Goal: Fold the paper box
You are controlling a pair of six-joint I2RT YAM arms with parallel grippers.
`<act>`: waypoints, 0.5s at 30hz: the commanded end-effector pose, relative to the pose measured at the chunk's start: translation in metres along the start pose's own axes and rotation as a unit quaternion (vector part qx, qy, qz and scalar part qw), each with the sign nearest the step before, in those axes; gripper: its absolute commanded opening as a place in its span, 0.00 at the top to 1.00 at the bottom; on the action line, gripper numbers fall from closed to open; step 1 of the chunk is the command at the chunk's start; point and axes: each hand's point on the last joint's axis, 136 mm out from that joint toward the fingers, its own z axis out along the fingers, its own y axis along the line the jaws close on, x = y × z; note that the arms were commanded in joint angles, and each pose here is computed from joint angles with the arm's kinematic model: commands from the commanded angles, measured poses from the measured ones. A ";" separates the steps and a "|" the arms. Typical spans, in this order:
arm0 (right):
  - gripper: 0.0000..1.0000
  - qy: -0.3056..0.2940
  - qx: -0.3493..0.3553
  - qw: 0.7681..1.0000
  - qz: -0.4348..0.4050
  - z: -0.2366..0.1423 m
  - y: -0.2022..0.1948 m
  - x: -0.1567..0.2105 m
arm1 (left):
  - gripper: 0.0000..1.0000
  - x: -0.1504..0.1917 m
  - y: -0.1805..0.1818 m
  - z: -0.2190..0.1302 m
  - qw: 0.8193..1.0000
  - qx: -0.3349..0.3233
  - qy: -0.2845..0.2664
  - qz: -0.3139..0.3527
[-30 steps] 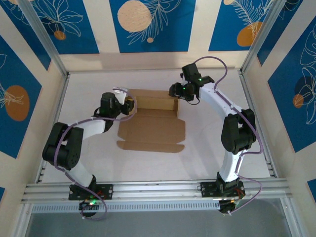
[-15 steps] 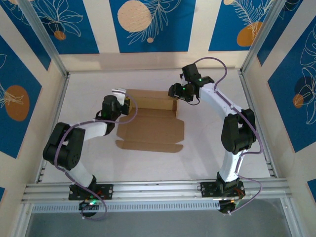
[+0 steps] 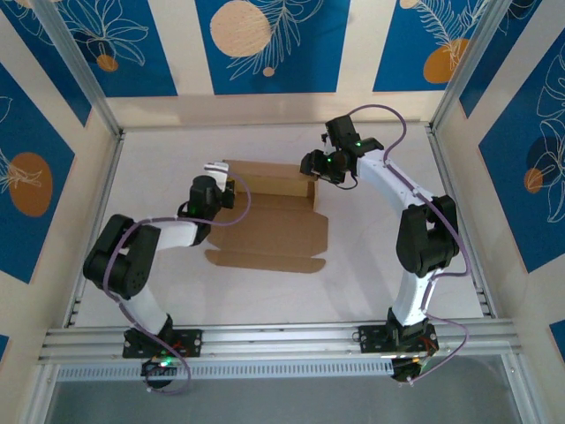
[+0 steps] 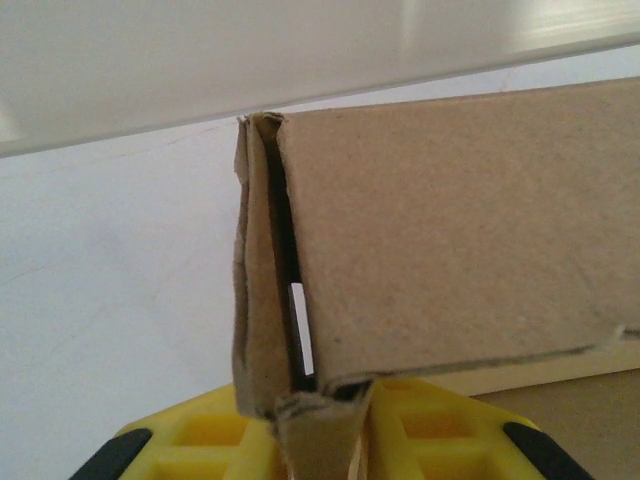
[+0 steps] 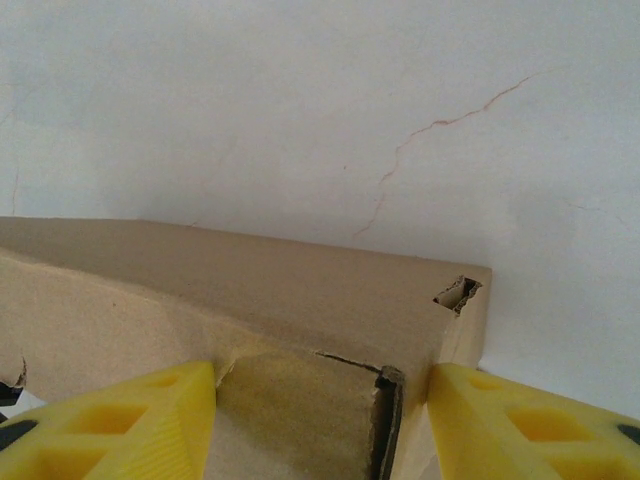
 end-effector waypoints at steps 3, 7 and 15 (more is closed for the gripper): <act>0.41 0.058 0.005 0.998 0.014 0.009 -0.007 0.030 | 0.74 0.015 -0.010 0.004 1.000 0.008 0.021 -0.001; 0.41 0.058 0.001 0.998 0.015 0.007 -0.006 0.030 | 0.75 0.016 -0.008 0.006 1.000 0.001 0.027 -0.010; 0.42 0.064 -0.016 0.997 0.032 0.004 0.001 0.033 | 0.92 0.016 -0.001 0.004 0.999 -0.038 0.026 -0.011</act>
